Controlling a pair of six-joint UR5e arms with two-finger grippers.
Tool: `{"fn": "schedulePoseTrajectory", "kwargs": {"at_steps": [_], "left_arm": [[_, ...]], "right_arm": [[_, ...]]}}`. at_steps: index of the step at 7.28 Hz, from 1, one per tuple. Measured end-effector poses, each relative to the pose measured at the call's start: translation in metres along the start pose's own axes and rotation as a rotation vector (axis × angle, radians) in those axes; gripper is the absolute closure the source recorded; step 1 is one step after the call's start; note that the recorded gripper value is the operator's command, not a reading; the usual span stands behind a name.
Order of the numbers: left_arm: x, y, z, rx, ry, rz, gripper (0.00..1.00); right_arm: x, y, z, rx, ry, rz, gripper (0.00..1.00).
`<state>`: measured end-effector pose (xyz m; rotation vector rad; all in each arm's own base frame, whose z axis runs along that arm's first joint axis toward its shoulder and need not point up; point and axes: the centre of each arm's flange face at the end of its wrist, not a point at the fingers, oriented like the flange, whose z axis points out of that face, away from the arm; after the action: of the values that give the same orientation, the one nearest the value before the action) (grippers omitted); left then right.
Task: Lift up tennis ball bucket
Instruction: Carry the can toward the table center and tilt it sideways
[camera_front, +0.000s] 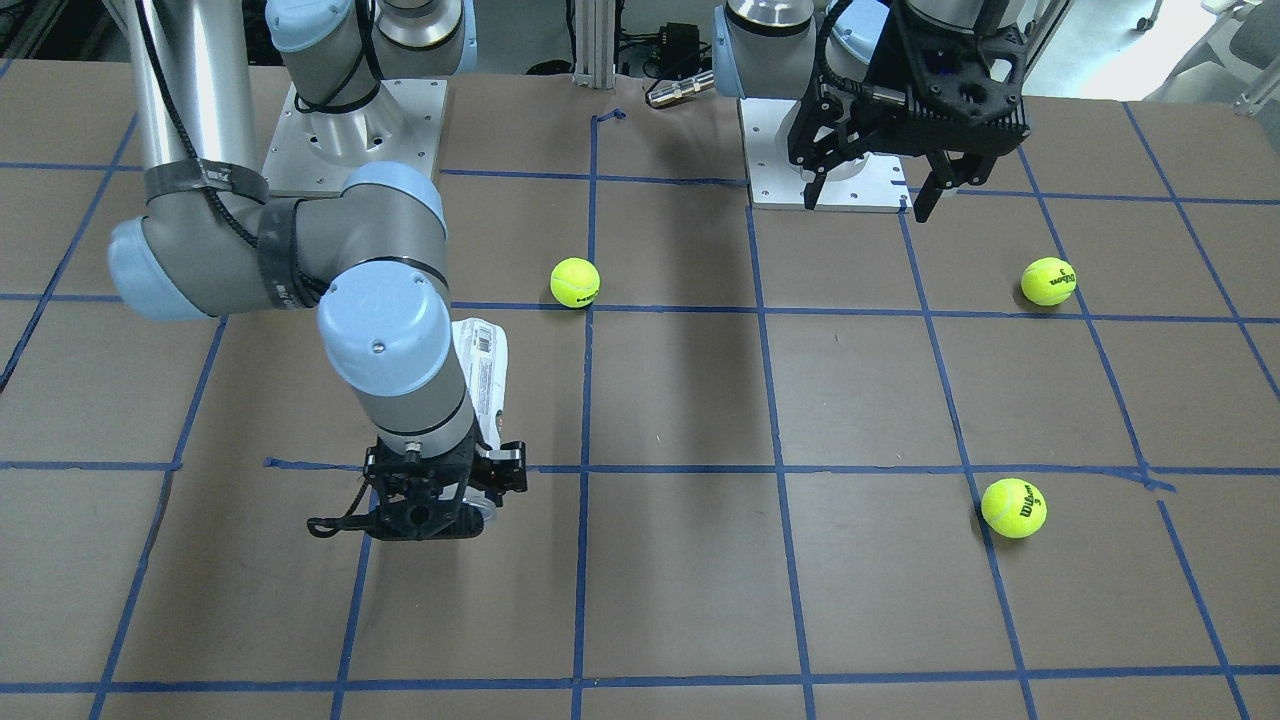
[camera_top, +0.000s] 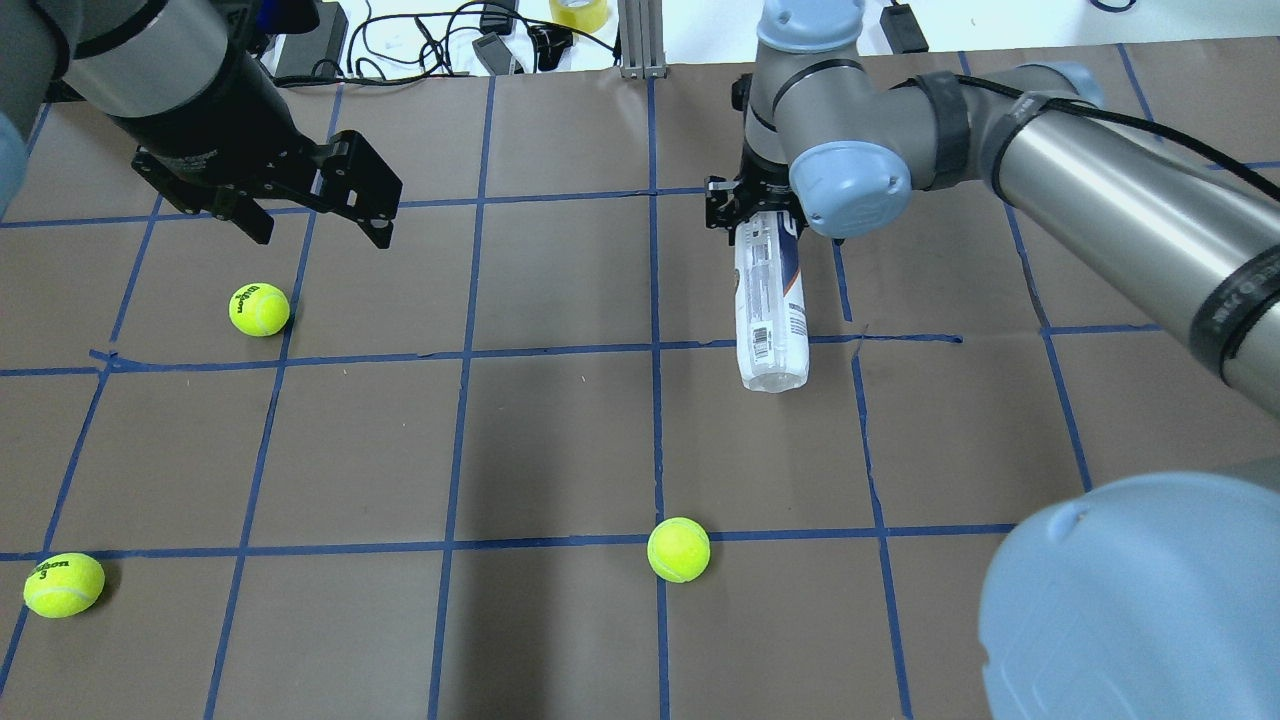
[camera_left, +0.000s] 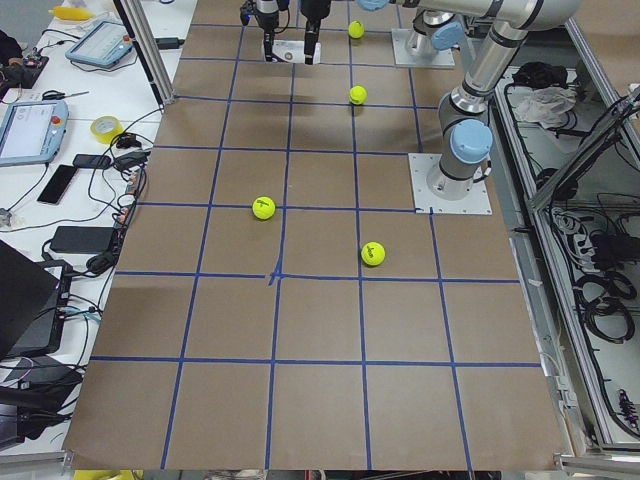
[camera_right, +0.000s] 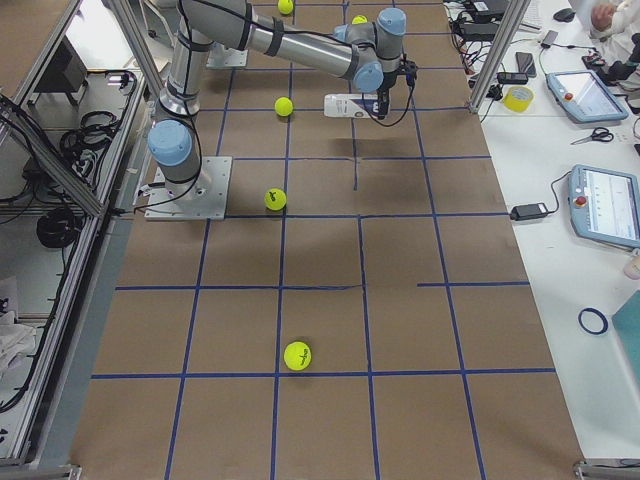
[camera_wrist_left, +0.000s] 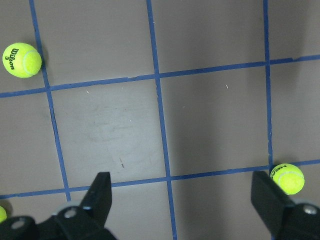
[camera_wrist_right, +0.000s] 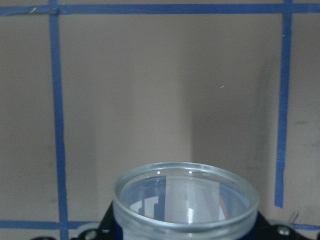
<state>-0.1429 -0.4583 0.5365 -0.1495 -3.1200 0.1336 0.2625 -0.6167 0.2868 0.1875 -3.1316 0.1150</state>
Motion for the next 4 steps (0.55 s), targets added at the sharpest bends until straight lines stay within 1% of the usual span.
{"fn": "schedulePoseTrajectory", "kwargs": {"at_steps": [1, 2, 3, 4], "left_arm": [[0.000, 0.000, -0.001, 0.000, 0.000, 0.000, 0.00], [0.000, 0.001, -0.001, 0.001, 0.000, -0.001, 0.00], [0.000, 0.001, -0.001, 0.001, -0.001, -0.001, 0.00], [0.000, 0.002, -0.001, 0.000, -0.002, -0.001, 0.00]], "right_arm": [[-0.018, 0.003, -0.012, 0.047, 0.002, -0.172, 0.34], [-0.028, 0.002, -0.022, 0.104, 0.003, -0.321, 0.31], [-0.044, 0.004, -0.026, 0.156, -0.007, -0.482, 0.32], [-0.070, 0.009, -0.026, 0.202, -0.030, -0.676, 0.32]]}}
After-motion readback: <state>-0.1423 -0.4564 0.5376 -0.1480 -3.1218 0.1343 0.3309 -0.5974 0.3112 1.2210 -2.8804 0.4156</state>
